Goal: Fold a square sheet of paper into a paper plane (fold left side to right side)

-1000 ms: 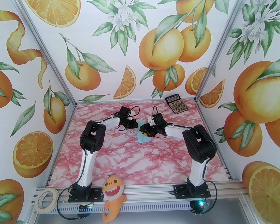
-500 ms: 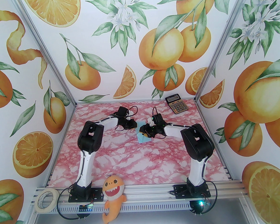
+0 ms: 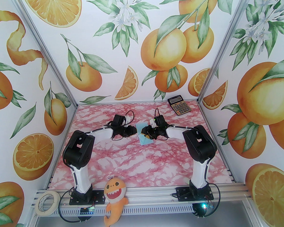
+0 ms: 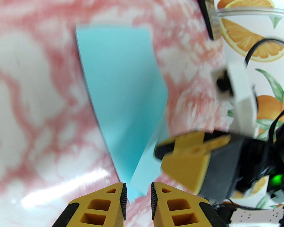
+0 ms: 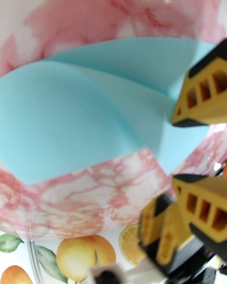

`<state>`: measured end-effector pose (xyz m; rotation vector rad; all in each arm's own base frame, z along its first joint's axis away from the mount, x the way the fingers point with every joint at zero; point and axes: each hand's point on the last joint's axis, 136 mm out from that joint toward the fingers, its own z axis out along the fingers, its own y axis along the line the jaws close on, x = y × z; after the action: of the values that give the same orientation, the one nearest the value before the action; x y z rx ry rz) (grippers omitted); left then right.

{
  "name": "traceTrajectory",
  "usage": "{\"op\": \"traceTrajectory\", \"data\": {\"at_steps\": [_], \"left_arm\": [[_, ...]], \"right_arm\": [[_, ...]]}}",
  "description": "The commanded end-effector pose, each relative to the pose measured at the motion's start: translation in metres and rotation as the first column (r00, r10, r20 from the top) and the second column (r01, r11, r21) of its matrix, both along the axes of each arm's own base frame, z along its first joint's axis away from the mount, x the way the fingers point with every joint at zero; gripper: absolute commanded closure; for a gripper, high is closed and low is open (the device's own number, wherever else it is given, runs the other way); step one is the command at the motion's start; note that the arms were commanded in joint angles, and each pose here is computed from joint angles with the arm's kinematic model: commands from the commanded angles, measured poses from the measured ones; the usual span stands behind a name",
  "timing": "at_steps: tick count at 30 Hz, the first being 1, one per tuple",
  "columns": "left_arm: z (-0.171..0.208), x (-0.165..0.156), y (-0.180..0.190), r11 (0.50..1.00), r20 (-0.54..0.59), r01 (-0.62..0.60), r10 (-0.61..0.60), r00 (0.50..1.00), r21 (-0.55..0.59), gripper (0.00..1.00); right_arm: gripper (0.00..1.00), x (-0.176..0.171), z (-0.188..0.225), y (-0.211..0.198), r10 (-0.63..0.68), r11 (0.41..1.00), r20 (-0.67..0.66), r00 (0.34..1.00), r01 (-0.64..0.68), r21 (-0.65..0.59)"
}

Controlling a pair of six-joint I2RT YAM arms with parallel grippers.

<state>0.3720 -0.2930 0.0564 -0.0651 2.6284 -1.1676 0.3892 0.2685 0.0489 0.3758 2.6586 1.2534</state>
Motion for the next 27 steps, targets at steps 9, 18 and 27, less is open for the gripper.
{"op": "traceTrajectory", "data": {"at_steps": [9, 18, 27], "left_arm": [[0.012, 0.002, -0.016, 0.997, 0.044, -0.037, 0.040, 0.998, -0.074, 0.75], [0.011, 0.000, -0.007, 0.997, 0.054, -0.070, 0.072, 0.996, -0.024, 0.76], [0.006, 0.001, -0.009, 0.995, 0.037, -0.088, 0.089, 0.995, -0.041, 0.75]], "right_arm": [[0.59, 0.008, 0.002, 0.000, -0.028, 1.000, 0.019, 0.999, 0.028, -0.002], [0.59, 0.009, 0.002, 0.000, -0.030, 1.000, 0.019, 0.999, 0.030, 0.000], [0.59, 0.008, 0.003, 0.000, -0.028, 1.000, 0.020, 0.999, 0.028, 0.000]]}}
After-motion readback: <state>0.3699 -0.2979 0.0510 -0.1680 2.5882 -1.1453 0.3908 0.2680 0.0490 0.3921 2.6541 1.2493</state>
